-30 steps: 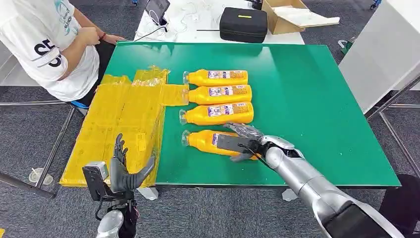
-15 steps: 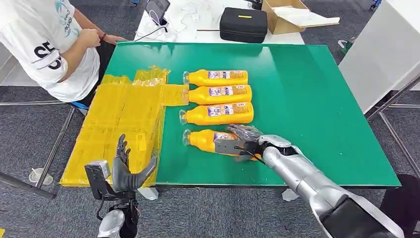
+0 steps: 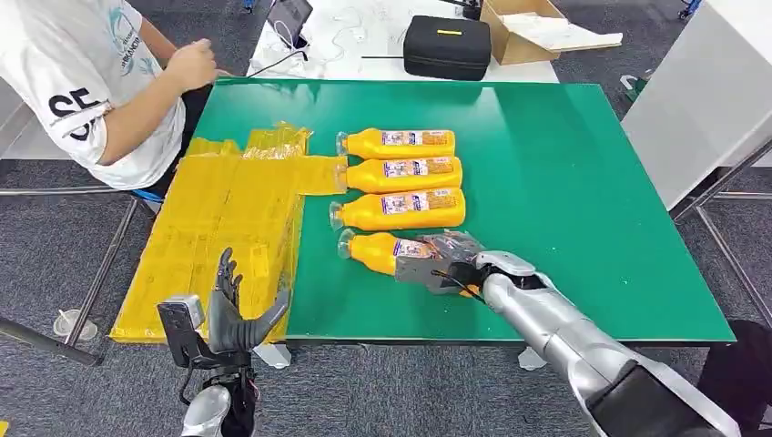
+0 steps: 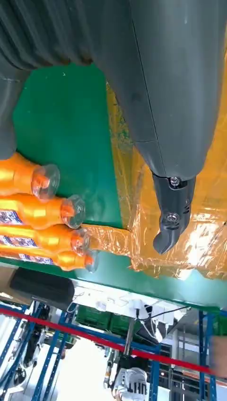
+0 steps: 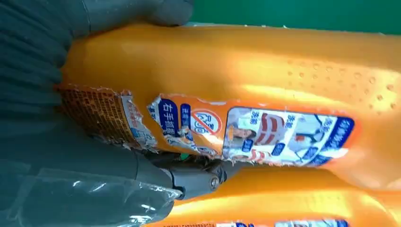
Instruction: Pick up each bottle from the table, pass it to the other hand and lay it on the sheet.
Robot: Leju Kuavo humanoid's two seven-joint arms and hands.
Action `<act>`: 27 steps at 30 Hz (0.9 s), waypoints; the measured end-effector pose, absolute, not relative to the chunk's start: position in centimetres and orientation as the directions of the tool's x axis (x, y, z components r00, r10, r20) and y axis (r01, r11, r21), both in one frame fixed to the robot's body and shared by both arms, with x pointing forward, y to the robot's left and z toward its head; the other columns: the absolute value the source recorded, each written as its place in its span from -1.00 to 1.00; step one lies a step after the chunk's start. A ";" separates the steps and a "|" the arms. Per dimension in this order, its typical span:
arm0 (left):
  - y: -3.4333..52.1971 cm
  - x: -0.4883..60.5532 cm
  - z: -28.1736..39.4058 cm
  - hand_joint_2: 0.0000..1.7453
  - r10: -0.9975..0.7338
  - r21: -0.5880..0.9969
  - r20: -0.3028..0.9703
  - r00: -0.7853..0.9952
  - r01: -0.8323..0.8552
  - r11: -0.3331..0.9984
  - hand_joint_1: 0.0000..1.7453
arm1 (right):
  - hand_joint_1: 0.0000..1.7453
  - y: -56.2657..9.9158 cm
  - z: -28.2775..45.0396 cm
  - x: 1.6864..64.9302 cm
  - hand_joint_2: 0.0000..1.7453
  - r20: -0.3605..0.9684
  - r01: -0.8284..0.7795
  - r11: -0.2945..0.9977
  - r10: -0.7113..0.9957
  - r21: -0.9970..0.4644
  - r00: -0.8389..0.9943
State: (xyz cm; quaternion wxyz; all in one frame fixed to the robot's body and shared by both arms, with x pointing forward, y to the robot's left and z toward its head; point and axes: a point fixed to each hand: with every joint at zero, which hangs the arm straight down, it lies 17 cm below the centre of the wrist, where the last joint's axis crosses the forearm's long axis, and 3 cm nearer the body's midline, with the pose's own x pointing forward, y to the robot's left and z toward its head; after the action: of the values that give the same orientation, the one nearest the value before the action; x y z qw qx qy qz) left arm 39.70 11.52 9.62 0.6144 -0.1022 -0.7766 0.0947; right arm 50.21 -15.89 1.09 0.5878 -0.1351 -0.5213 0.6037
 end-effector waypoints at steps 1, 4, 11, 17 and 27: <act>11.5 39.6 9.5 1.00 0.277 -0.274 0.935 -0.222 0.041 0.961 -1.00 | 1.00 -15.5 1.2 49.9 1.00 0.479 -0.564 0.265 0.834 -0.782 -0.273; 11.6 39.3 9.3 1.00 0.281 -0.280 0.934 -0.220 0.037 0.959 -1.00 | 1.00 -13.6 3.6 49.0 1.00 0.601 -0.497 0.414 0.737 -0.763 -0.310; 11.9 38.7 9.3 1.00 0.288 -0.289 0.930 -0.230 0.028 0.957 -1.00 | 1.00 -11.4 12.1 47.2 1.00 0.728 -0.267 0.694 0.535 -0.668 -0.429; 11.8 38.3 10.2 1.00 0.351 -0.349 0.905 -0.239 0.053 0.936 -1.00 | 1.00 -14.0 19.5 45.5 1.00 0.621 0.087 0.789 0.540 -0.608 -0.568; 7.1 37.1 15.0 1.00 0.587 -0.514 0.791 -0.172 0.336 0.790 -1.00 | 1.00 -14.6 19.6 42.7 1.00 0.609 0.212 0.827 0.533 -0.520 -0.587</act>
State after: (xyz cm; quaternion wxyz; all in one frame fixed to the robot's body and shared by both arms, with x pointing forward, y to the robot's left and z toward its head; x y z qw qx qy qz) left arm 37.12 7.05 15.04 0.5666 -0.3046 -0.7575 0.1112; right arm 42.66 -14.58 19.62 0.4004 -0.2148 -0.8680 0.2004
